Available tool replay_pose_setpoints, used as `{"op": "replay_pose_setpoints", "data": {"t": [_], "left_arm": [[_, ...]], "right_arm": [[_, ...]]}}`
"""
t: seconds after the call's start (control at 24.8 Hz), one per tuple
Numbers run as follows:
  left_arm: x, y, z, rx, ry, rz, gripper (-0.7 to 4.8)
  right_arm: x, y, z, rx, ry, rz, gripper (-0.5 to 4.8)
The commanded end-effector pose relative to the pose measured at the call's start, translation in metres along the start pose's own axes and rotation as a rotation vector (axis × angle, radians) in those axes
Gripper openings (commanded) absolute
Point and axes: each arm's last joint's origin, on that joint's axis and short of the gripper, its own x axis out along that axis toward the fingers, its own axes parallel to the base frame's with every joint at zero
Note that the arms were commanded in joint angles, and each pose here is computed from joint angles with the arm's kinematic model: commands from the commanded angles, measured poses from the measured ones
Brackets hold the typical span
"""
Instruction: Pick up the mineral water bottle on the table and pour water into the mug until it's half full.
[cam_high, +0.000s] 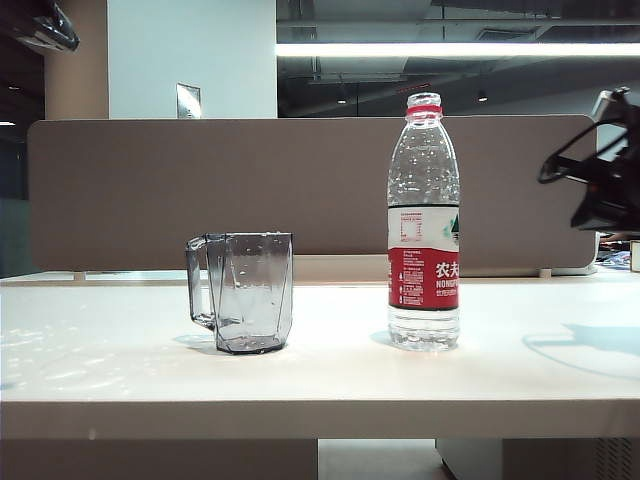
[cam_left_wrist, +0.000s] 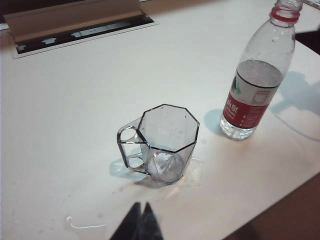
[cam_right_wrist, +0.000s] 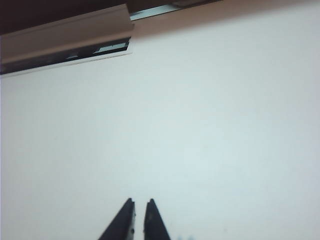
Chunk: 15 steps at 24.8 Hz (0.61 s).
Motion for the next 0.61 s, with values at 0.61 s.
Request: {"op": "replay_pose_setpoints", "data": {"t": [0.61], "left_arm": [[-0.001,0.0,0.002,0.001,-0.016,-0.007,-0.01]], "right_arm": [[-0.097,0.053,-0.086,-0.133,-0.008,0.136,0.57]]}}
